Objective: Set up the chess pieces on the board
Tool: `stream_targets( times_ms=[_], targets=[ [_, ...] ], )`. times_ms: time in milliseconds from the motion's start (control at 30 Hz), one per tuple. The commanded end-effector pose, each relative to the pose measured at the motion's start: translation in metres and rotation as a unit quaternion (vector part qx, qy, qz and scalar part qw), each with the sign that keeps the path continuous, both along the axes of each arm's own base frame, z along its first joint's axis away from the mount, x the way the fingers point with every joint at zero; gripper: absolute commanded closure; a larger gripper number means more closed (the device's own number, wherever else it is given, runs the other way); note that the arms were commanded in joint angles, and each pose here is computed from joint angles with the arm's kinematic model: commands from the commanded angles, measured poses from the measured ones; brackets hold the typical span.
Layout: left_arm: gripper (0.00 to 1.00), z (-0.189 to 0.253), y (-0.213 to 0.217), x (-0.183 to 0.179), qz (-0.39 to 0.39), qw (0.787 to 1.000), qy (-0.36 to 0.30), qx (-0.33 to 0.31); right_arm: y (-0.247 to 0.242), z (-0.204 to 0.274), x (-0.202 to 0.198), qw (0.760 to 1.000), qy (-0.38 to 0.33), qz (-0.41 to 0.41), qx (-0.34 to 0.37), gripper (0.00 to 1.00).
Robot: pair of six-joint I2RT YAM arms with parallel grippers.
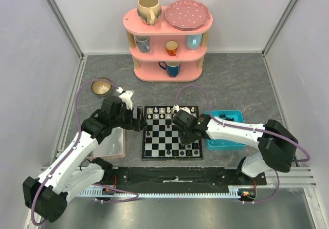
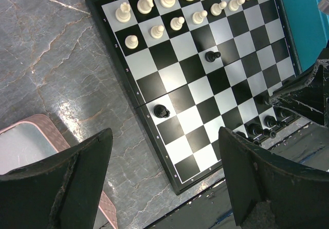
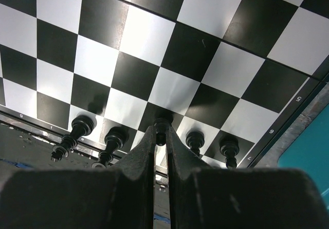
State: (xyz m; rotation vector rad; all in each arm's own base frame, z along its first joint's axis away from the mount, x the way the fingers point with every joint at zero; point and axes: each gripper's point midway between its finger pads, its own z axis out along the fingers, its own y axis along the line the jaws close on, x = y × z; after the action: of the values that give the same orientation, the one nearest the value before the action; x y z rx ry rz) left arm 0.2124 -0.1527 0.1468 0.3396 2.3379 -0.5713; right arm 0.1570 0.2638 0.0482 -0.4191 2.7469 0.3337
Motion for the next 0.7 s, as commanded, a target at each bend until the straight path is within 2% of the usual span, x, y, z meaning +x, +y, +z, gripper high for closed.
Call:
stream_targets(
  times_ms=[0,467,667],
  targets=[
    [0.11,0.0064,-0.0054,0.0032,-0.020,1.000,-0.020,-0.005,0.0005,0.0019,-0.0045,1.000,0.005,0.003,0.003,0.85],
    [0.11,0.0062,-0.0056,0.0035,-0.020,1.000,-0.020,-0.005,0.0055,-0.0004,-0.0054,1.000,0.007,0.009,0.003,0.84],
    [0.11,0.0062,-0.0056,0.0035,-0.020,1.000,-0.020,-0.005,0.0056,-0.0016,-0.0052,1.000,0.007,0.006,0.002,0.78]
  ],
)
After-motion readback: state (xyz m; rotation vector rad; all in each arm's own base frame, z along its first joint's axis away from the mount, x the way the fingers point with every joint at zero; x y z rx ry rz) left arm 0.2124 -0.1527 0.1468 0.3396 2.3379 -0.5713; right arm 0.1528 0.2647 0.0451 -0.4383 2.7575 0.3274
